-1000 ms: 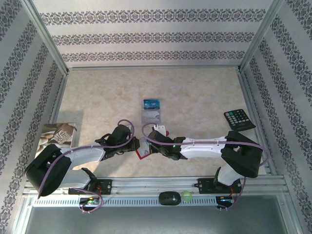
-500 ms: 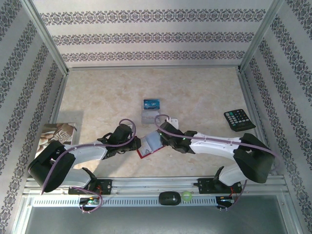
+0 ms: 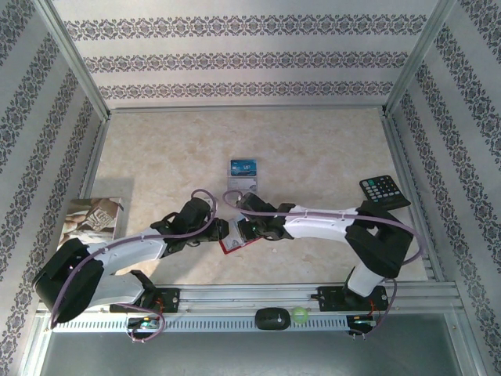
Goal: Take the credit cards out of the card holder
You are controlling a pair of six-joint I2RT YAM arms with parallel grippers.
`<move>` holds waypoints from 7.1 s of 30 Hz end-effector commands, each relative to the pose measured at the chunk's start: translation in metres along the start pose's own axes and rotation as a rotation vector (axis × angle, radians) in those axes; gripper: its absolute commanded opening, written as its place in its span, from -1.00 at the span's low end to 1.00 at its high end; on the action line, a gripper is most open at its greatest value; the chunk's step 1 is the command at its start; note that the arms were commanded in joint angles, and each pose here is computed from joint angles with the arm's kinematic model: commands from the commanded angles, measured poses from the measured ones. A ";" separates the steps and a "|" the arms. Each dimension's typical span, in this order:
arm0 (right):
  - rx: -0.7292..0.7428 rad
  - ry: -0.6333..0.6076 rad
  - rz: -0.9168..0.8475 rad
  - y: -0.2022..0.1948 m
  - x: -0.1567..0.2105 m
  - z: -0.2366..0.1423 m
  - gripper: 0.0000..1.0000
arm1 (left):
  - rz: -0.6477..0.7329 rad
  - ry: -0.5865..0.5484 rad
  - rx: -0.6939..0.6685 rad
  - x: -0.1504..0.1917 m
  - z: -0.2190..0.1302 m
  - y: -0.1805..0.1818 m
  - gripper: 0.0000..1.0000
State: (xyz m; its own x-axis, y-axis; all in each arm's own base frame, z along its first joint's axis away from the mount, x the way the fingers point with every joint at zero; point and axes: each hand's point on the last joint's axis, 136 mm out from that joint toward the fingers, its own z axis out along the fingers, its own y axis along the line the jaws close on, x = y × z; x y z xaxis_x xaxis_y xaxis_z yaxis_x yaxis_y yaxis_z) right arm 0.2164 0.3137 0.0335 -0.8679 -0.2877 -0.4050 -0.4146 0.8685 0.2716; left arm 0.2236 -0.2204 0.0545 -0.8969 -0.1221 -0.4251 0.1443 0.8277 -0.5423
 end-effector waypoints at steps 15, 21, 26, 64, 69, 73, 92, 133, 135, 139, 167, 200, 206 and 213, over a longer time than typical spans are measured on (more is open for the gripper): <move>0.095 -0.001 0.183 -0.015 0.043 -0.011 -0.73 | 0.025 0.056 -0.098 0.016 0.021 0.021 -0.46; 0.097 -0.095 0.167 -0.016 0.025 -0.039 -0.52 | 0.039 0.002 -0.075 -0.005 0.010 0.011 -0.44; -0.039 -0.133 0.108 0.010 0.008 -0.059 -0.42 | 0.073 -0.022 -0.034 -0.011 -0.010 -0.003 -0.27; -0.173 0.090 0.452 0.007 0.026 0.014 -0.62 | 0.089 0.091 -0.111 0.028 0.020 0.025 -0.38; -0.178 0.095 0.461 0.007 0.027 0.018 -0.62 | 0.084 0.101 -0.113 0.030 0.023 0.027 -0.44; -0.200 0.106 0.473 0.010 0.027 0.022 -0.62 | 0.083 0.111 -0.104 0.033 0.026 0.026 -0.47; -0.156 0.013 0.492 -0.008 0.027 0.006 -1.00 | 0.073 0.095 -0.110 0.030 0.023 0.027 -0.55; -0.226 -0.013 0.402 0.005 0.017 -0.016 -0.68 | 0.071 0.073 -0.049 0.023 0.023 0.005 -1.00; -0.225 -0.008 0.402 0.006 0.018 -0.014 -0.67 | 0.064 0.081 -0.056 0.027 0.024 0.008 -1.00; -0.240 0.012 0.395 0.010 0.018 -0.008 -0.63 | 0.049 0.095 -0.070 0.032 0.028 0.014 -1.00; -0.240 -0.005 0.492 -0.002 0.023 0.006 -1.00 | 0.027 0.118 -0.062 0.039 0.031 0.019 -1.00; -0.131 -0.038 0.470 -0.025 0.030 -0.016 -1.00 | 0.089 0.039 0.071 0.003 0.008 -0.026 -0.42; -0.140 -0.035 0.458 -0.023 0.030 -0.014 -1.00 | 0.076 0.092 0.095 0.005 0.034 -0.032 -0.65; -0.163 -0.035 0.447 -0.019 0.028 -0.013 -0.89 | 0.082 0.133 0.010 0.013 0.043 -0.014 -0.82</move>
State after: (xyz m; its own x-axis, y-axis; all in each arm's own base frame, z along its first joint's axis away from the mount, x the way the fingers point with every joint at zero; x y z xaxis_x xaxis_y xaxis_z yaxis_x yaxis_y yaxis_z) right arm 0.1909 0.2792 0.0254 -0.9658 0.1333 -0.2224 -0.0132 0.8314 0.5555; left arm 0.2237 -0.2598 0.0277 -0.9324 0.0038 -0.3614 0.2132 0.8131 -0.5416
